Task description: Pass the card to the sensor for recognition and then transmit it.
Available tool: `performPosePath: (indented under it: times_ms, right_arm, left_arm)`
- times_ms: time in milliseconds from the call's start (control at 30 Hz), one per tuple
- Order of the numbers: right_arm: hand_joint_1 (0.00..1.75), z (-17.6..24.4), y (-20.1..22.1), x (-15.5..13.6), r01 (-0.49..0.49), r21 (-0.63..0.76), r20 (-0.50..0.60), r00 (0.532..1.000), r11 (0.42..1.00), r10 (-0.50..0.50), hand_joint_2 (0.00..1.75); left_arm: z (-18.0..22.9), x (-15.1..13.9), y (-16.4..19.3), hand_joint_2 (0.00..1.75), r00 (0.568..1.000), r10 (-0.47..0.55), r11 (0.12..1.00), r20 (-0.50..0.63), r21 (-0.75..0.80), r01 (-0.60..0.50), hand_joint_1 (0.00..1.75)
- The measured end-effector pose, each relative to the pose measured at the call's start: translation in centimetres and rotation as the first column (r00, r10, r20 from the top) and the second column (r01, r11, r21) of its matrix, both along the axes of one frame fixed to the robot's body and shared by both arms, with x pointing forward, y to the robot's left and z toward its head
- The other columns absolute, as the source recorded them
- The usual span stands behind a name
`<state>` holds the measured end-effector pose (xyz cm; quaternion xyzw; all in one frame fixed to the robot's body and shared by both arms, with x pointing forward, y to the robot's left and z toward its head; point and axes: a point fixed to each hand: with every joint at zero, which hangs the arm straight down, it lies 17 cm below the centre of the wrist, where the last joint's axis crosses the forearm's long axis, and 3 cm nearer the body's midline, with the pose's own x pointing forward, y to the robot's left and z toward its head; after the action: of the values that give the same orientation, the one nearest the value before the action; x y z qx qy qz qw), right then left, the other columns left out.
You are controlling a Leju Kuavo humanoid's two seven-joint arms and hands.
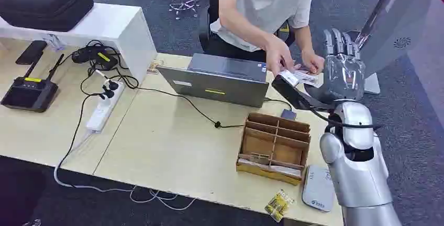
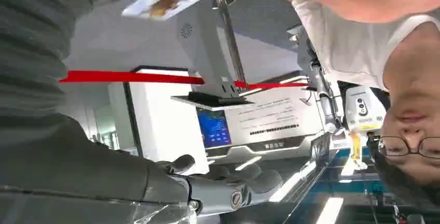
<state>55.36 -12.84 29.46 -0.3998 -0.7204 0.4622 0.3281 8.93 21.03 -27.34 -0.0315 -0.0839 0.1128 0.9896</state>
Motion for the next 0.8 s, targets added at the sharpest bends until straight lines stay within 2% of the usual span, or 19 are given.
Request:
performPosePath:
  times_ms: [133, 167, 800]
  right_arm:
    - [0.0, -0.11, 0.03, -0.02, -0.002, -0.005, -0.001, 1.0, 1.0, 0.002, 1.75]
    - [1.75, -0.14, 0.05, -0.03, -0.003, -0.006, -0.002, 1.0, 1.0, 0.003, 1.75]
    - [1.75, -0.49, 0.07, -0.21, -0.028, 0.003, -0.014, 1.0, 1.0, 0.028, 1.75]
  left_arm:
    - [0.02, 0.01, -0.06, 1.75, 1.0, -0.001, 1.0, 0.001, -0.003, 0.001, 0.0]
    - [0.03, 0.03, -0.11, 1.75, 1.0, -0.001, 1.0, 0.001, -0.006, 0.001, 0.0]
    - [0.07, 0.04, -0.29, 1.75, 1.0, -0.003, 1.0, 0.0, -0.015, 0.003, 0.0]
